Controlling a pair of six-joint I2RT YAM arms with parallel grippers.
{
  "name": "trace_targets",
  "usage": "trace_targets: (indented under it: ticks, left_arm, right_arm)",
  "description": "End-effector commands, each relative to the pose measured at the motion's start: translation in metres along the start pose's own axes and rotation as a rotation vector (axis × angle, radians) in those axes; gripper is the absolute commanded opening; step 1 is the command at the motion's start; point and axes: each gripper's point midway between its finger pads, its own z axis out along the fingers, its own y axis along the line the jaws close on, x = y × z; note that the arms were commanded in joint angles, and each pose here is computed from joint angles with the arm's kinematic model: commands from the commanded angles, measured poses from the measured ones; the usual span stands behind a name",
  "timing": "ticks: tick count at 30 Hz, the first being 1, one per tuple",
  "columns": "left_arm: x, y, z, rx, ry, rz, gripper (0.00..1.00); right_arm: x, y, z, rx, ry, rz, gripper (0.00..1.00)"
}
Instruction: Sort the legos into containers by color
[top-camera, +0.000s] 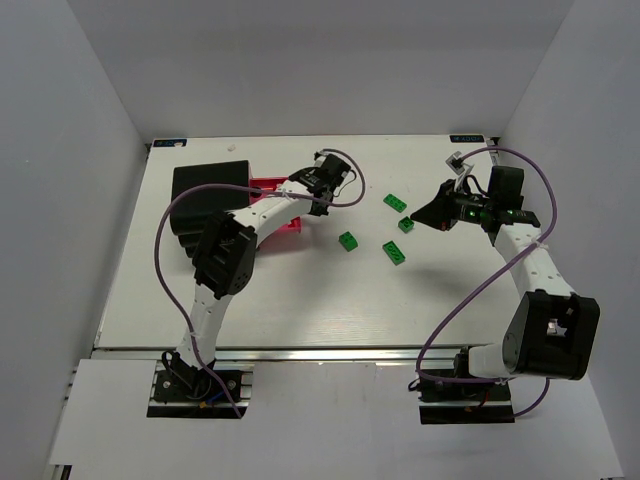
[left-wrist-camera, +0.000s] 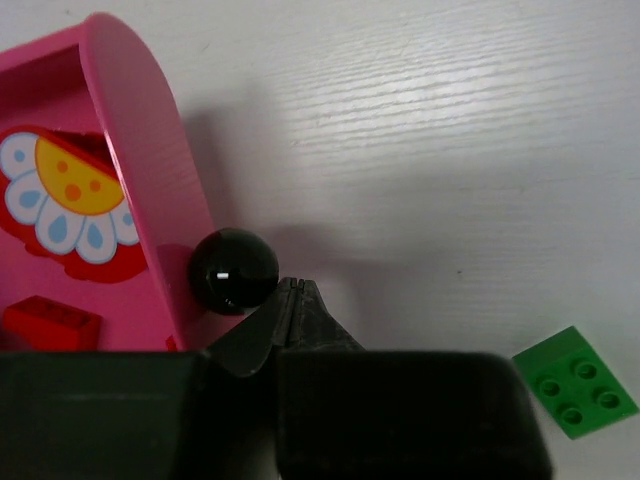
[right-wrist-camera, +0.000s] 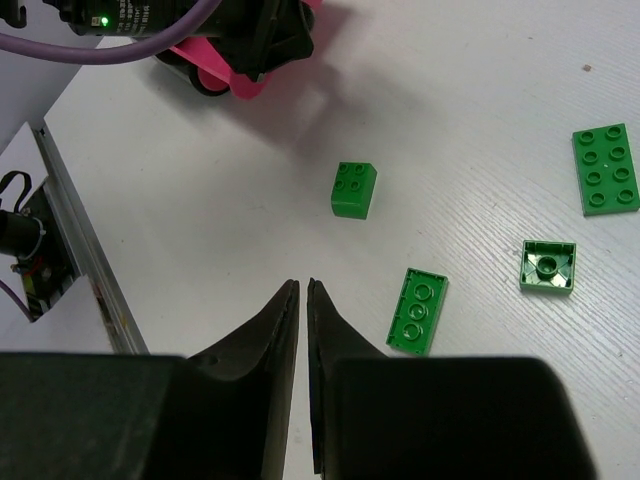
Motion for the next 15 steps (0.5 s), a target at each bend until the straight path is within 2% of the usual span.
trace_targets:
  ticks: [1, 4, 9, 15]
  left_arm:
    - [-0.018, 0.026, -0.021, -0.098, -0.038, -0.03, 0.09]
    - [-0.016, 0.037, -0.02, -0.168, -0.038, -0.026, 0.09]
    - [-0.002, 0.069, -0.016, -0.386, -0.003, 0.002, 0.08]
    - [0.013, 0.092, -0.019, -0.526, 0.004, 0.041, 0.08]
  right_arm:
    - [-0.007, -0.001, -0.001, -0.001, -0.01, -0.023, 0.13]
    - [-0.007, -0.002, -0.001, 0.002, -0.01, -0.023, 0.13]
    - [-0.005, -0.004, -0.001, 0.004, -0.005, -0.013, 0.13]
    - [-0.005, -0.005, -0.001, 0.009, -0.004, -0.013, 0.13]
